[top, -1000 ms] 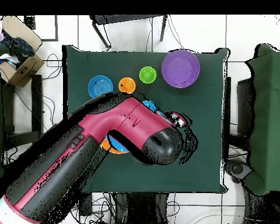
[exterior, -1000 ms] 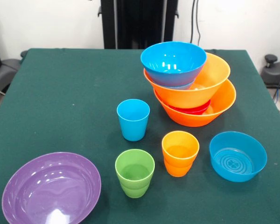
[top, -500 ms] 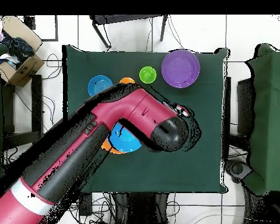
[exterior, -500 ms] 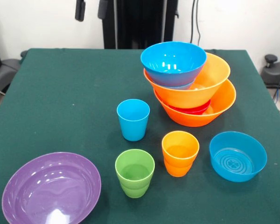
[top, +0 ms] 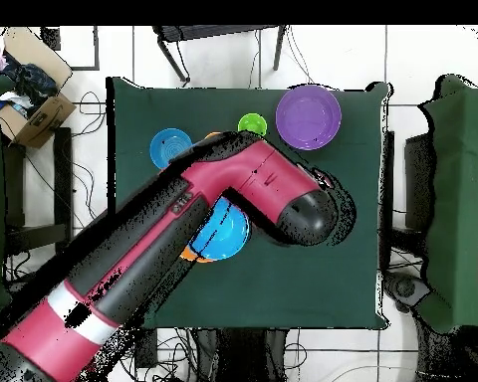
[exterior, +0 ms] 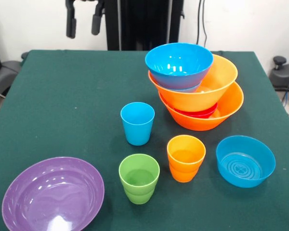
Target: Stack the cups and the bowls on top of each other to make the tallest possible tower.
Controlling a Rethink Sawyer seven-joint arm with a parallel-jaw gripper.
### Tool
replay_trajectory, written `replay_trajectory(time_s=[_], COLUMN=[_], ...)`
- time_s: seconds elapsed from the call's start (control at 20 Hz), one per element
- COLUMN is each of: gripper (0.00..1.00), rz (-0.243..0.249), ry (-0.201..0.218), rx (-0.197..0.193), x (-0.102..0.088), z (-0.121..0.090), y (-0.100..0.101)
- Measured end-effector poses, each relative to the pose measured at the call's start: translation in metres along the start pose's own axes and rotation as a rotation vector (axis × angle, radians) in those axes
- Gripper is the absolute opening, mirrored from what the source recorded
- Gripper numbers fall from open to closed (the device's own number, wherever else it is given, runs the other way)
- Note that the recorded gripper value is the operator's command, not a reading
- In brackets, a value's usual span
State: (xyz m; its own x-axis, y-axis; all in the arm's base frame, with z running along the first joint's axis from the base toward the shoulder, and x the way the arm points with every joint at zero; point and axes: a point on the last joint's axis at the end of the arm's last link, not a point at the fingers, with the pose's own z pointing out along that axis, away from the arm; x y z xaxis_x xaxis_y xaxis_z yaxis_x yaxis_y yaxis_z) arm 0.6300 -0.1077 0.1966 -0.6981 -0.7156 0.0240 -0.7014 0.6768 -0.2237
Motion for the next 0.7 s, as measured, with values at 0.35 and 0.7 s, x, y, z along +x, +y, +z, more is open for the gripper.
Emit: replay_trajectory(time_s=[0.35,0.7], gripper=[1.0,1.0], rz=[0.028,0.028], ry=[-0.007,-0.026], rx=[-0.013,-0.037], x=[0.01,0.008], z=[0.024,0.044], y=[-0.018,-0.024])
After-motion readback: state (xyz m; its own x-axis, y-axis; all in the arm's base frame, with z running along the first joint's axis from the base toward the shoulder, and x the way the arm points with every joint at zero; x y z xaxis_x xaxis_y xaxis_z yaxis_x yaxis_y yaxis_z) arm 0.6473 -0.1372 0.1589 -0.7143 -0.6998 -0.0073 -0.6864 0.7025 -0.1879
